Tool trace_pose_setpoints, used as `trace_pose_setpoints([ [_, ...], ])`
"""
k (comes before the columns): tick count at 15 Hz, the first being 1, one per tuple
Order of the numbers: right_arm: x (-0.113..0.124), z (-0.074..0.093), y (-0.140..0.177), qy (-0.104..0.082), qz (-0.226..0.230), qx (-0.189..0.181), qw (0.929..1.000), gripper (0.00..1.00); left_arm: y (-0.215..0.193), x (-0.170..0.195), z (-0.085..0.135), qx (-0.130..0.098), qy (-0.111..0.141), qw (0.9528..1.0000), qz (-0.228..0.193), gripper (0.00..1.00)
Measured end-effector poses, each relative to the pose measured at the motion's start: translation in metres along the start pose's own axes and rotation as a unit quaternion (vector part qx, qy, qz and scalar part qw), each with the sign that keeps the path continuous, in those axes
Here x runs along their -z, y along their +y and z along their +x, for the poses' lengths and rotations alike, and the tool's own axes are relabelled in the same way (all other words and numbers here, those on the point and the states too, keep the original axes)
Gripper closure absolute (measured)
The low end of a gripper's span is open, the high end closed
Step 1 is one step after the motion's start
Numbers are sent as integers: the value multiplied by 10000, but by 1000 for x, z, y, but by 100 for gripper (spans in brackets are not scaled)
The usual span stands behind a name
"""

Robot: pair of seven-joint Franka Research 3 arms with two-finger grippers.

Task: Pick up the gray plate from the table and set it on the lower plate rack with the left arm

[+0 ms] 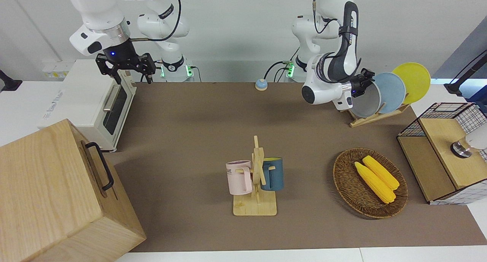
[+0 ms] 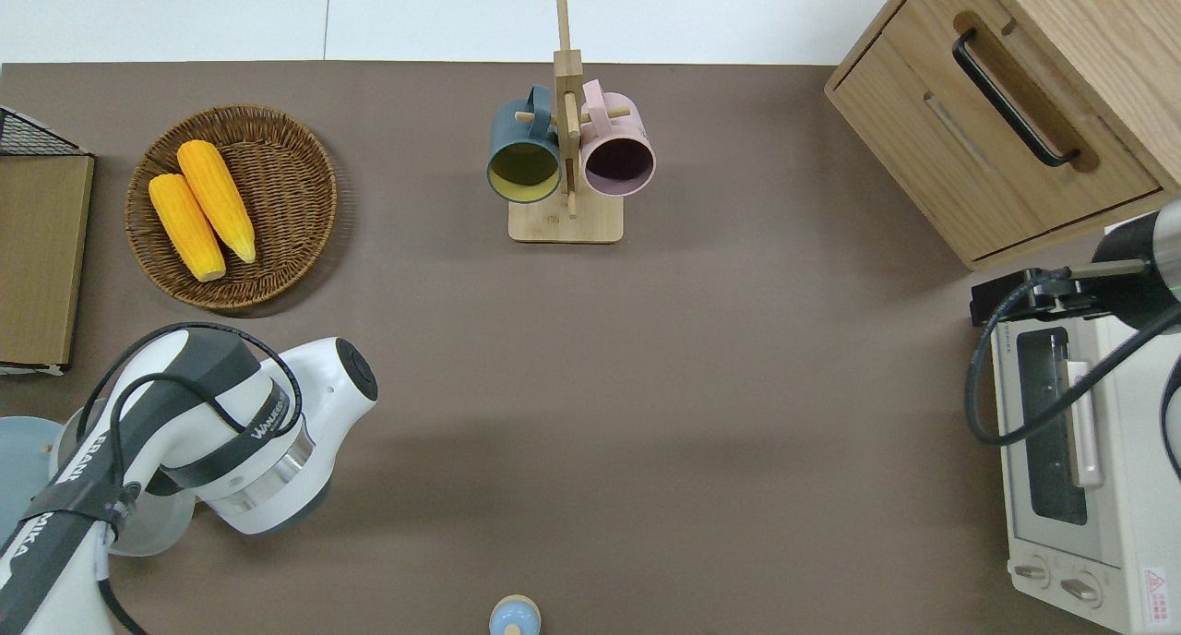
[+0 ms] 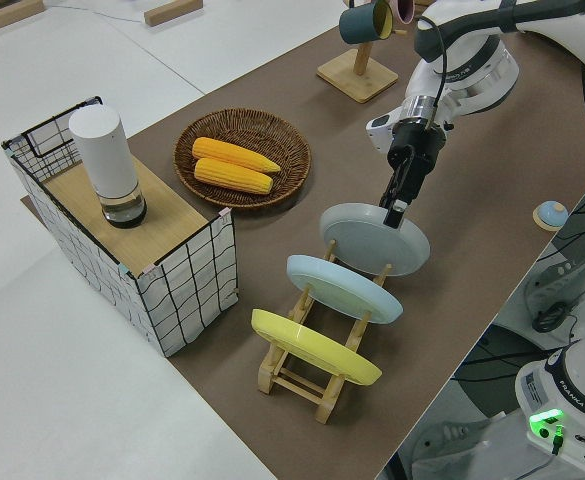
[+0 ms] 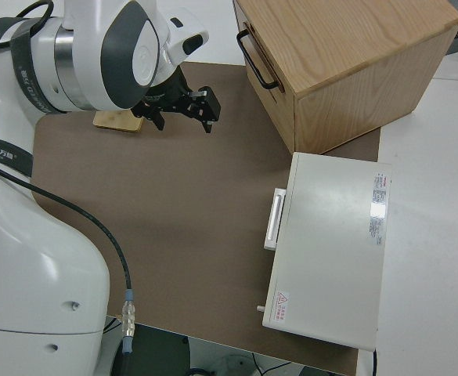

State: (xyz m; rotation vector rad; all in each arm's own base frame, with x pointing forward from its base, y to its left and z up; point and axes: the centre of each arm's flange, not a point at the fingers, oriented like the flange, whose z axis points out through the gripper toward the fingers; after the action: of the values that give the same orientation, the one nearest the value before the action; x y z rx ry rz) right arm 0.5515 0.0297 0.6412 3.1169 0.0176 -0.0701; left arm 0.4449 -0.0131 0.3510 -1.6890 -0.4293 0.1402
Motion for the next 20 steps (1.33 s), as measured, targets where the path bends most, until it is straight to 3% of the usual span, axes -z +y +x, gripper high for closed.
trace_pose_setpoints([
  [1,0,0,0,0,0,0,10000,1,2,-1,1,-12,1,10000,-11,92],
  [2,0,0,0,0,0,0,10000,1,3,-2,1,-14,4,10000,-29,84],
  [9,0,0,0,0,0,0,10000,1,1,-12,12,68,99,9999,69,13],
  [11,0,0,0,0,0,0,10000,1,1,-11,12,77,112,9999,70,0],
  [16,0,0,0,0,0,0,10000,1,-9,-6,21,144,169,9997,31,0],
  [20,0,0,0,0,0,0,10000,1,-47,13,50,-366,-40,9986,-391,0],
])
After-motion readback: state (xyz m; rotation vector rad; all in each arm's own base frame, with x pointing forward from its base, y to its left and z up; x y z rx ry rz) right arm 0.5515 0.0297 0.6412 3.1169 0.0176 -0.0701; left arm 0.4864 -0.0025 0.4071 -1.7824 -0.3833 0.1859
